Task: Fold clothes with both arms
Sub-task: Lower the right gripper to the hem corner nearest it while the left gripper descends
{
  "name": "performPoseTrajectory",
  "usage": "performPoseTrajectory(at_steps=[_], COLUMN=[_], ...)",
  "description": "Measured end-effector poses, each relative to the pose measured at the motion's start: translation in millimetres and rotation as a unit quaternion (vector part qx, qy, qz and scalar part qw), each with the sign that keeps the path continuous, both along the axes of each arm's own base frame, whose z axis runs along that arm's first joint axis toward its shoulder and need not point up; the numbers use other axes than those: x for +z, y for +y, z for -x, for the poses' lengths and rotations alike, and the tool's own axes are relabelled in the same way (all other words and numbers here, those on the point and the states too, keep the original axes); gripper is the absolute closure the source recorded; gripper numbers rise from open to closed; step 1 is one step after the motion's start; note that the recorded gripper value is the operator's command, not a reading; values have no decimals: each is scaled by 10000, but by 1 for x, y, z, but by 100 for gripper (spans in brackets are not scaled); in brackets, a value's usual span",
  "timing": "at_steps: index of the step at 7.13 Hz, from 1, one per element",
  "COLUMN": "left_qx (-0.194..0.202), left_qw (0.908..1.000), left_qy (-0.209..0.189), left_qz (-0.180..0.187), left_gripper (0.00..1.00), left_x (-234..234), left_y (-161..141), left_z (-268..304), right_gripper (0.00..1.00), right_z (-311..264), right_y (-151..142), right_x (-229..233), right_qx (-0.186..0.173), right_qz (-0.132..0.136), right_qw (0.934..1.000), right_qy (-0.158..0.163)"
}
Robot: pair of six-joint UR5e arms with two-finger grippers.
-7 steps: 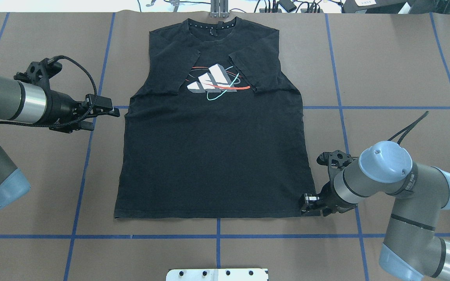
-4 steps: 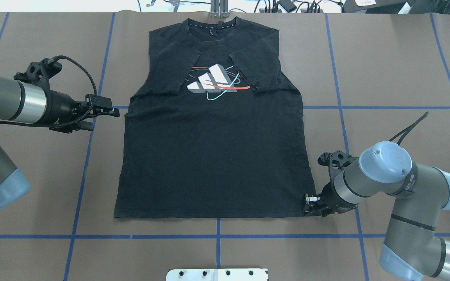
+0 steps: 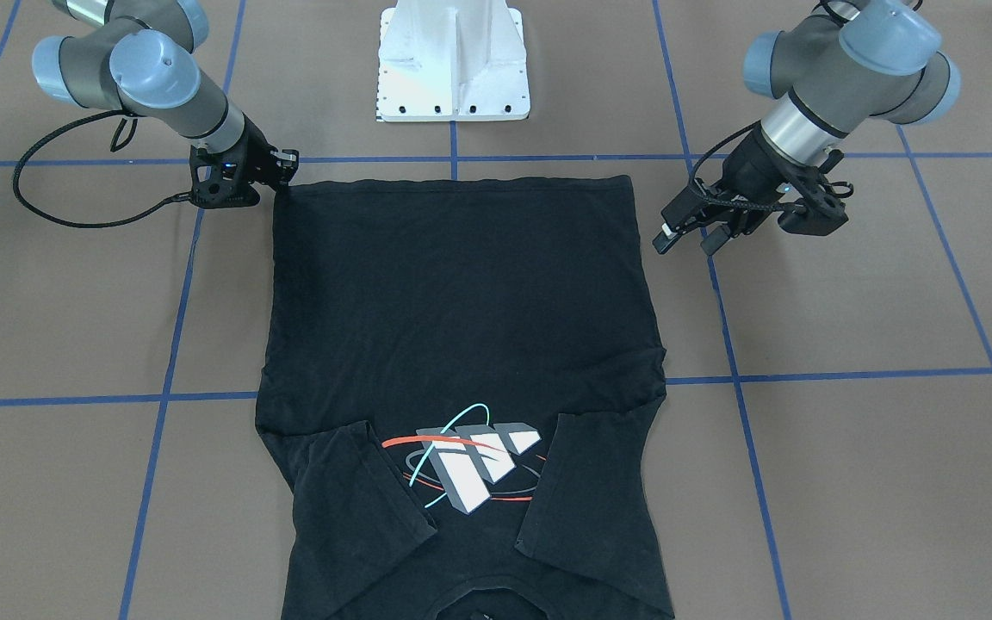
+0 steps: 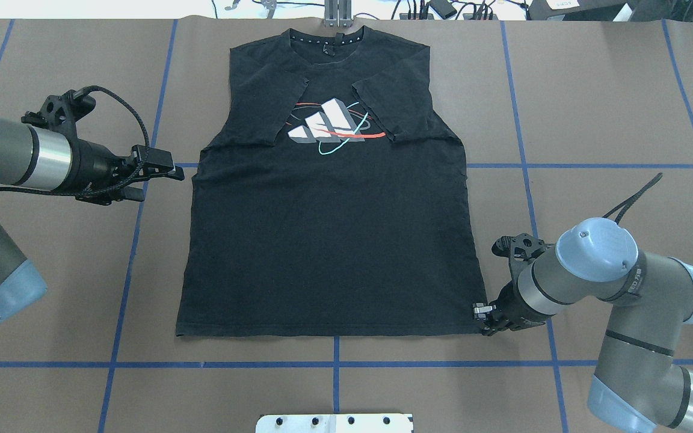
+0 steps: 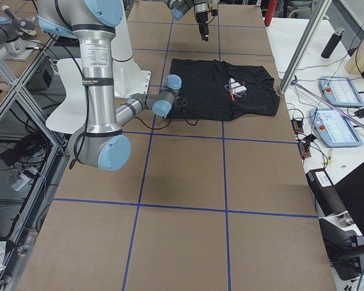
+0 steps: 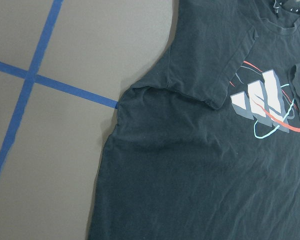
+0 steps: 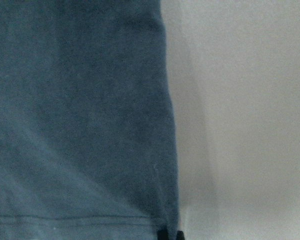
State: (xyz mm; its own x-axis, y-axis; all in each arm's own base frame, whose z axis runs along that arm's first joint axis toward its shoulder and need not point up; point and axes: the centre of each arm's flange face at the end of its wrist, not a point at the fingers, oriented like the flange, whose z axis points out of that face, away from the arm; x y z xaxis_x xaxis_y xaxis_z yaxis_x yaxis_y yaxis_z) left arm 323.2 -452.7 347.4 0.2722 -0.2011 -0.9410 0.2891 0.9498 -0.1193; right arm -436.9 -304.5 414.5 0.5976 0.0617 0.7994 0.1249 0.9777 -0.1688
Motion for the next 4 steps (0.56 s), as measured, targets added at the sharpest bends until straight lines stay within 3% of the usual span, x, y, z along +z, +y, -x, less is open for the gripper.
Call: performPoseTrajectory(at_steps=[4], left_qx=[85], left_qw=[10000], left_qy=[-4], left_qz=[9], left_gripper=[0], left_x=[1], left_y=[7], left_z=[-6], right_gripper=[100], right_z=[-30], right_y=[-23], right_x=[-22], right_qx=[28], right_qz=[183], right_qw=[9992], right_qy=[-354])
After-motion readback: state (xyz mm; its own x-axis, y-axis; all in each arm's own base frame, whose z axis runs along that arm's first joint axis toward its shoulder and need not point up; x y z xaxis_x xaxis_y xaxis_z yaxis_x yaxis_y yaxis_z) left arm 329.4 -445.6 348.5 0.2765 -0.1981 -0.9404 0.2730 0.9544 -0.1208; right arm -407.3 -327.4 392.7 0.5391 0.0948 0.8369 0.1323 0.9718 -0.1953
